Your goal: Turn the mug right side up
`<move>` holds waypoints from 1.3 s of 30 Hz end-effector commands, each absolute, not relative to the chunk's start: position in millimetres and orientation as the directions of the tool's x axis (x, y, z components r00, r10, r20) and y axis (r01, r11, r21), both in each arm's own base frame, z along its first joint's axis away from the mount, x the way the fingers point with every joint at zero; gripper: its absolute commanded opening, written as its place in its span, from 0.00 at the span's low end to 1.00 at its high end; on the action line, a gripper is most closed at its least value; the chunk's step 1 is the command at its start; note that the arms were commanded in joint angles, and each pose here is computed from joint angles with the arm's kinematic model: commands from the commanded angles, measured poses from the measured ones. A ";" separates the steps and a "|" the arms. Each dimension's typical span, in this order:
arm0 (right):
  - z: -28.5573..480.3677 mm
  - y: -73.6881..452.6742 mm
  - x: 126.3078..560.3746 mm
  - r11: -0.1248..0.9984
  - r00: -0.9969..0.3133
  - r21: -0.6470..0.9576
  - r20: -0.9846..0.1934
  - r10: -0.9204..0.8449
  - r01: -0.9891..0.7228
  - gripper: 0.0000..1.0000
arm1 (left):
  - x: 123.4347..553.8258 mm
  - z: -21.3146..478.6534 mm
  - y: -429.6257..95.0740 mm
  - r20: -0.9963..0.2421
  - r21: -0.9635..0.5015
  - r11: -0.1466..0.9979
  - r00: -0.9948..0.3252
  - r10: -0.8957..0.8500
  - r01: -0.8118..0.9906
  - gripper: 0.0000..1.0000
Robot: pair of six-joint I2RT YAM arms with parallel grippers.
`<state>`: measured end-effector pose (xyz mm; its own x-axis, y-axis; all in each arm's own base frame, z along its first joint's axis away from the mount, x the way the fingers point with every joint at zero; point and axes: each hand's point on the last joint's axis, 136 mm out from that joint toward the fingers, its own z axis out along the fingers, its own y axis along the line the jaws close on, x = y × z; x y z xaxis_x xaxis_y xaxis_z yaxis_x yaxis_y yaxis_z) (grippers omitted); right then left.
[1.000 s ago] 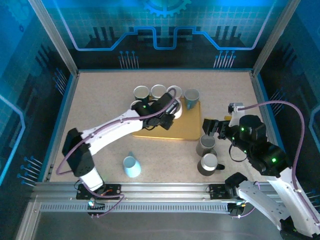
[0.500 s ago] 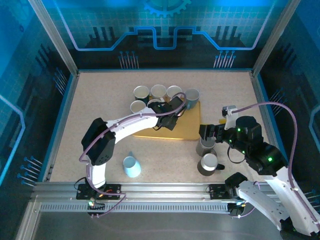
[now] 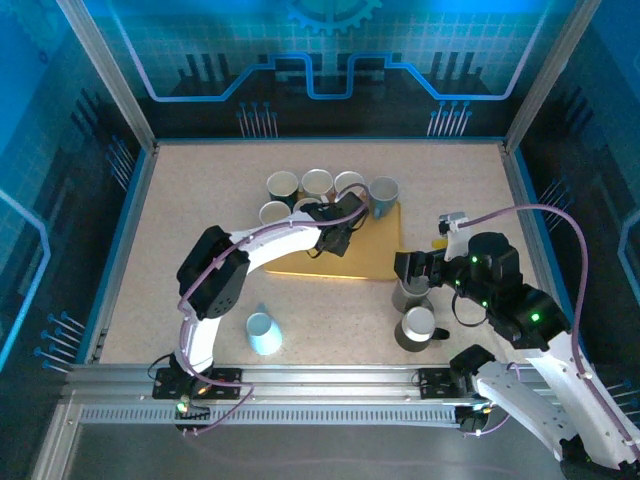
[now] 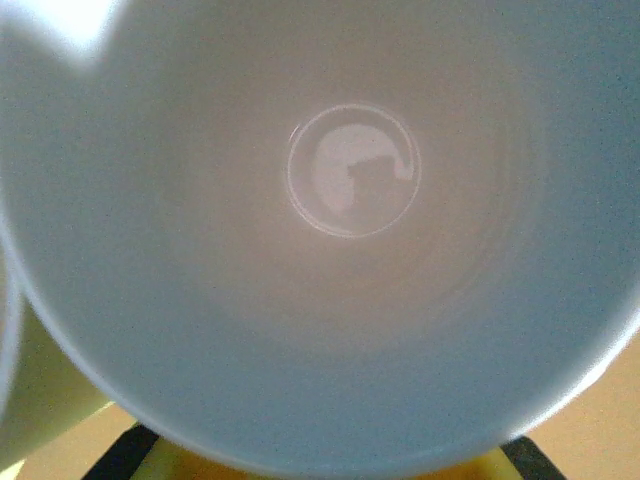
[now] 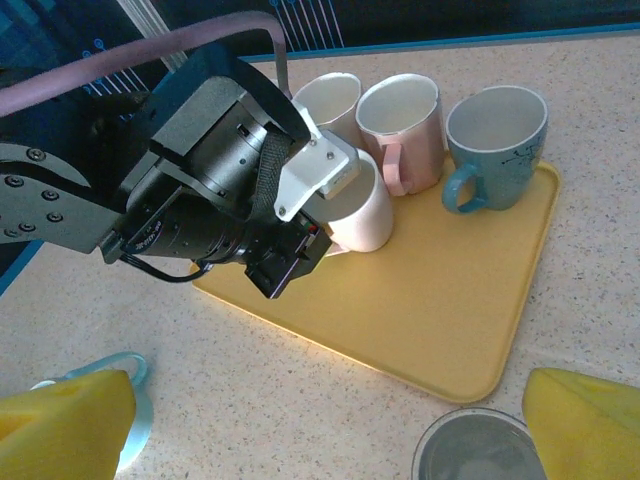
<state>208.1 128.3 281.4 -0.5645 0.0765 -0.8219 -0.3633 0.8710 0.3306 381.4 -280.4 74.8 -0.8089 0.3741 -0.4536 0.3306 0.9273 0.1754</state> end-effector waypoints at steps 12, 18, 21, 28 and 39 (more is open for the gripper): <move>286.3 130.1 218.2 0.875 -0.559 0.329 -0.825 0.083 -0.356 1.00 | 383.6 111.9 -277.8 -0.558 0.071 0.964 -0.791 0.252 0.257 0.32; 301.1 150.0 210.9 0.773 -0.511 0.420 -0.847 0.145 -0.476 1.00 | 355.1 145.9 -289.8 -0.596 -0.009 0.945 -0.761 0.257 0.327 0.35; 306.2 168.4 205.2 0.678 -0.562 0.502 -0.812 0.156 -0.538 1.00 | 339.9 166.3 -290.5 -0.615 -0.053 0.934 -0.749 0.247 0.352 0.36; 290.7 183.3 210.6 0.692 -0.766 0.591 -0.637 0.086 -0.414 1.00 | 302.5 208.1 -276.1 -0.631 -0.143 0.908 -0.743 0.223 0.394 0.38; 278.7 206.8 230.1 0.676 -0.859 0.725 -0.424 0.288 -0.131 0.95 | 250.1 243.4 -221.7 -0.661 -0.166 0.905 -0.726 0.191 0.390 0.41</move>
